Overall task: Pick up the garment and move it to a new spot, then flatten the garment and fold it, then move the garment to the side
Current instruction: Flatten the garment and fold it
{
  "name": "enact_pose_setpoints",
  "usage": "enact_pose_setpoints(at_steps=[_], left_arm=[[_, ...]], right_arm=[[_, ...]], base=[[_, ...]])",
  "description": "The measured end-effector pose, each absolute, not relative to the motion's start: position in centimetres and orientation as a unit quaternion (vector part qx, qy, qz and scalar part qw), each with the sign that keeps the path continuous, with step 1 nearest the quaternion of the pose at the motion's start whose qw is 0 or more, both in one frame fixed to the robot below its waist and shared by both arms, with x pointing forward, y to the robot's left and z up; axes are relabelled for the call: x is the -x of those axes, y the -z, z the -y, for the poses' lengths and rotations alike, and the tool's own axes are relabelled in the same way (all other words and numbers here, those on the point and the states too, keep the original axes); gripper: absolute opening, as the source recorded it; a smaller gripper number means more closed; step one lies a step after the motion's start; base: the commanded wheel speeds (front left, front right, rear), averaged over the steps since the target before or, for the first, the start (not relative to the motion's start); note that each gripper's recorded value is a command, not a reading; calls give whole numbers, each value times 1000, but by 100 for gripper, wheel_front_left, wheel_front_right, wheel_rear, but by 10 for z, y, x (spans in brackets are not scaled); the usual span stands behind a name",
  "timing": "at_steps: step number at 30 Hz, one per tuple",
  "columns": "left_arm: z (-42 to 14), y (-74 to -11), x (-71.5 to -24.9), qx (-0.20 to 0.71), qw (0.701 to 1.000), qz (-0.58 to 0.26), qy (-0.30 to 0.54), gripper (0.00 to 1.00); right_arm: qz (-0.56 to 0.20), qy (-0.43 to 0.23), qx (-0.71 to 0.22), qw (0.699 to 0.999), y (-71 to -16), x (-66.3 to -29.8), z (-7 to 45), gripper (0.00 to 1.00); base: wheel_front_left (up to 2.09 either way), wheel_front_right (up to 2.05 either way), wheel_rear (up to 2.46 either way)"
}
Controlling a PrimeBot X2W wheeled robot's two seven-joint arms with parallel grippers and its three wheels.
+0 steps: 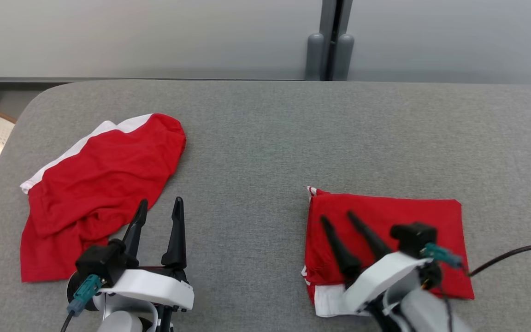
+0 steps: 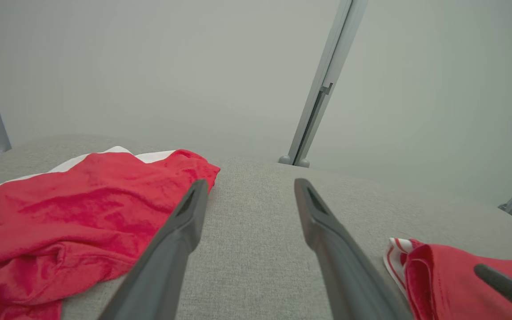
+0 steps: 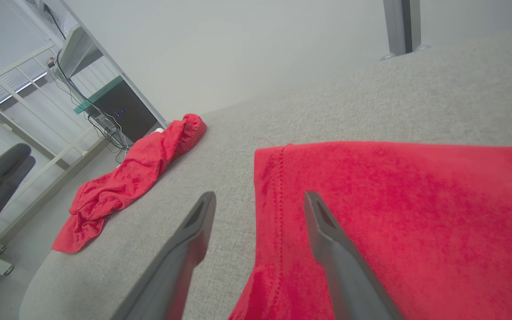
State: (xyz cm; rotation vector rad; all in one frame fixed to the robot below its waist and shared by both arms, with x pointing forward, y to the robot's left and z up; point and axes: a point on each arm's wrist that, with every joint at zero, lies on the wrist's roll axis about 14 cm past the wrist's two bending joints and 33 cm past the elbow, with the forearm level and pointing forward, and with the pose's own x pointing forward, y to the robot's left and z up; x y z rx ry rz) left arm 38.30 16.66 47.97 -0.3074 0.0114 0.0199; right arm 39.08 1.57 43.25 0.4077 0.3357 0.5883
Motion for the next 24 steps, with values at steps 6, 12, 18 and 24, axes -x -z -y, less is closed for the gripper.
enact_pose_setpoints(at_steps=[6,12,18,24], left_arm=[[-152,-491,-392,155,988,10,16,100],[-139,-501,-399,153,987,24,39,100],[-124,-505,-403,142,987,28,63,100],[-119,-503,-401,116,991,26,67,100]], right_arm=[[-85,-223,-111,965,-455,-429,64,100],[-21,-158,-39,986,-483,-440,130,100],[23,-109,-8,994,-503,-427,164,100],[27,-82,-13,996,-501,-409,171,100]], base=[[0,0,0],[0,0,0],[0,0,0],[0,0,0]])
